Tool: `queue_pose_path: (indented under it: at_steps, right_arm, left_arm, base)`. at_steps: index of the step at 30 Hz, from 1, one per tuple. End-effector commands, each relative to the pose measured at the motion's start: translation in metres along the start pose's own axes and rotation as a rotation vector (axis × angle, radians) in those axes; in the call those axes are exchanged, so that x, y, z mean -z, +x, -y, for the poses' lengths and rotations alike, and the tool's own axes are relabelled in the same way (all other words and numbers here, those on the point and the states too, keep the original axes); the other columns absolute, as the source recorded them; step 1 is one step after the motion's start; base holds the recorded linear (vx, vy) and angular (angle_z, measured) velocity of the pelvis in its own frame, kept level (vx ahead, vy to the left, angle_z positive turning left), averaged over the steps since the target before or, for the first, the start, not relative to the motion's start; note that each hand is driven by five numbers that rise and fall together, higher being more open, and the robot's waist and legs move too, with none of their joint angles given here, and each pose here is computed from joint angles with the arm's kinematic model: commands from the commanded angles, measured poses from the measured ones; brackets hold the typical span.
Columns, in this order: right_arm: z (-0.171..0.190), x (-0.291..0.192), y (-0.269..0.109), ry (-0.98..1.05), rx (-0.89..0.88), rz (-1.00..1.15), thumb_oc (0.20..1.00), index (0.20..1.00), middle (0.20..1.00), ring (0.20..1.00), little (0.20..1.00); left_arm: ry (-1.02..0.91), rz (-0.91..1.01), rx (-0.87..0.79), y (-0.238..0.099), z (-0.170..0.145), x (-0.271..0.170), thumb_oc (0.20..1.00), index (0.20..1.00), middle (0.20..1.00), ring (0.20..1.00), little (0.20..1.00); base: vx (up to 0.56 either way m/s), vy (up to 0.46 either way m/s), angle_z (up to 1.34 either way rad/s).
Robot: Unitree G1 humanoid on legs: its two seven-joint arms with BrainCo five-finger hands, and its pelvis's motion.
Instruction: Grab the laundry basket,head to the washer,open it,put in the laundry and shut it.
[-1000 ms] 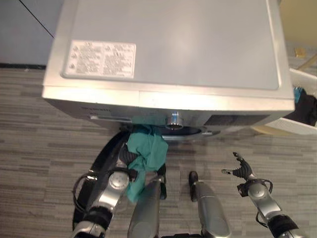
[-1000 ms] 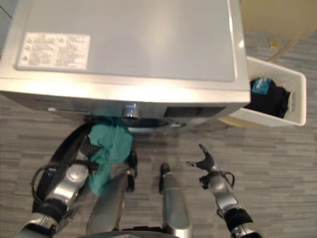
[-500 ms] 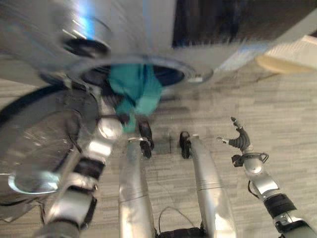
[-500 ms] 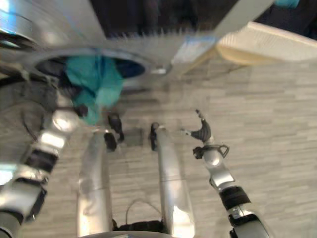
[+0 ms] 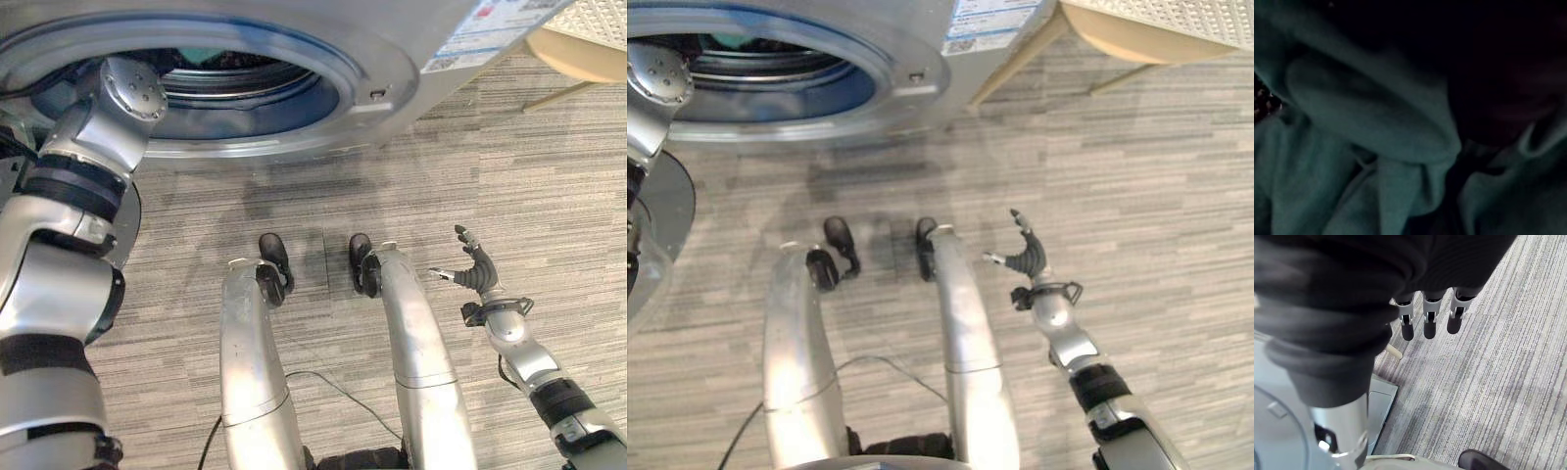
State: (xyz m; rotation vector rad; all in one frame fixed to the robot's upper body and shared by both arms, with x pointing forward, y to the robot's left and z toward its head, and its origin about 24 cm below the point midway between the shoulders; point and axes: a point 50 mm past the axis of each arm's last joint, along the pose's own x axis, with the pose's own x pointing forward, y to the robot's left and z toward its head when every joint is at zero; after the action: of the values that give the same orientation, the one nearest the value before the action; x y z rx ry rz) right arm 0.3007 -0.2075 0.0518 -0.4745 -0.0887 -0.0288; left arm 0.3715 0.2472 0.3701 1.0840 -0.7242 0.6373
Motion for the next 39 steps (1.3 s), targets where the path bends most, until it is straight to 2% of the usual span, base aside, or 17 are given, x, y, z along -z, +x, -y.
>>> queue_pose_path:
  at_steps: [1,4,8,11,12,13,18,19,20,21,26,29,34,39]
  right_arm:
    - [-0.006,0.01,-0.017,0.044,-0.027,-0.023,1.0,1.0,1.0,1.0,1.0]
    - [-0.005,0.013,-0.017,0.024,-0.03,-0.035,1.0,1.0,1.0,1.0,1.0]
    - [-0.005,0.015,-0.018,0.02,-0.023,-0.048,1.0,1.0,1.0,1.0,1.0]
    - [-0.006,0.018,-0.015,-0.008,-0.028,-0.066,1.0,1.0,1.0,1.0,1.0]
    - [-0.006,0.018,-0.015,-0.01,-0.03,-0.067,1.0,1.0,1.0,1.0,1.0]
    - [-0.008,0.021,-0.016,-0.013,-0.031,-0.086,1.0,1.0,1.0,1.0,1.0]
    - [-0.02,0.042,-0.023,-0.026,-0.056,-0.216,1.0,1.0,1.0,1.0,1.0]
    - [-0.02,0.043,-0.024,-0.028,-0.058,-0.217,1.0,1.0,1.0,1.0,1.0]
    - [-0.021,0.058,-0.031,-0.022,-0.053,-0.301,1.0,1.0,1.0,1.0,1.0]
    - [-0.021,0.065,-0.036,-0.016,-0.046,-0.339,1.0,1.0,1.0,1.0,1.0]
    - [-0.019,0.097,-0.067,0.027,-0.027,-0.5,1.0,1.0,1.0,1.0,1.0]
    - [-0.022,0.11,-0.086,0.055,-0.034,-0.574,1.0,1.0,1.0,1.0,1.0]
    - [-0.025,0.124,-0.109,0.089,-0.039,-0.652,1.0,1.0,1.0,1.0,1.0]
    - [-0.025,0.131,-0.12,0.108,-0.039,-0.697,1.0,1.0,1.0,1.0,1.0]
  left_arm:
    - [-0.062,-0.014,0.064,-0.001,0.002,0.004,1.0,1.0,1.0,1.0,1.0]
    - [-0.038,-0.022,0.156,-0.011,0.018,0.009,1.0,1.0,1.0,1.0,1.0]
    - [-0.08,-0.036,0.195,-0.026,0.035,0.012,1.0,1.0,1.0,1.0,1.0]
    - [-0.149,-0.067,0.262,-0.056,0.055,0.022,1.0,1.0,1.0,1.0,1.0]
    - [-0.15,-0.069,0.262,-0.057,0.055,0.023,1.0,1.0,1.0,1.0,1.0]
    - [-0.177,-0.094,0.285,-0.07,0.06,0.03,1.0,1.0,1.0,1.0,1.0]
    - [-0.379,-0.307,0.521,-0.177,0.109,0.058,1.0,1.0,1.0,1.0,1.0]
    - [-0.379,-0.31,0.521,-0.178,0.109,0.058,1.0,1.0,1.0,1.0,1.0]
    - [-0.457,-0.424,0.626,-0.228,0.125,0.065,1.0,1.0,1.0,1.0,1.0]
    - [-0.487,-0.476,0.671,-0.254,0.13,0.067,1.0,1.0,1.0,1.0,1.0]
    - [-0.572,-0.781,0.799,-0.357,0.13,0.084,1.0,1.0,1.0,1.0,1.0]
    - [-0.561,-0.925,0.879,-0.406,0.123,0.091,1.0,1.0,1.0,1.0,1.0]
    - [-0.54,-1.107,0.952,-0.459,0.112,0.094,1.0,1.0,1.0,1.0,1.0]
    - [-0.516,-1.1,1.027,-0.472,0.114,0.089,1.0,1.0,1.0,1.0,1.0]
  base:
    - [0.0,0.0,0.0]
    - [0.0,0.0,0.01]
    - [-0.01,-0.005,0.07]
    - [-0.04,-0.011,0.13]
    - [-0.05,-0.008,0.08]
    - [-0.08,-0.026,0.08]
    - [-0.06,-0.048,0.1]
    - [0.0,-0.031,0.17]
    - [0.02,-0.021,0.12]
    - [0.05,-0.019,0.13]
    - [0.07,-0.016,0.06]
    - [0.2,-0.003,0.02]
    - [0.18,0.026,-0.07]
    - [0.13,0.074,-0.25]
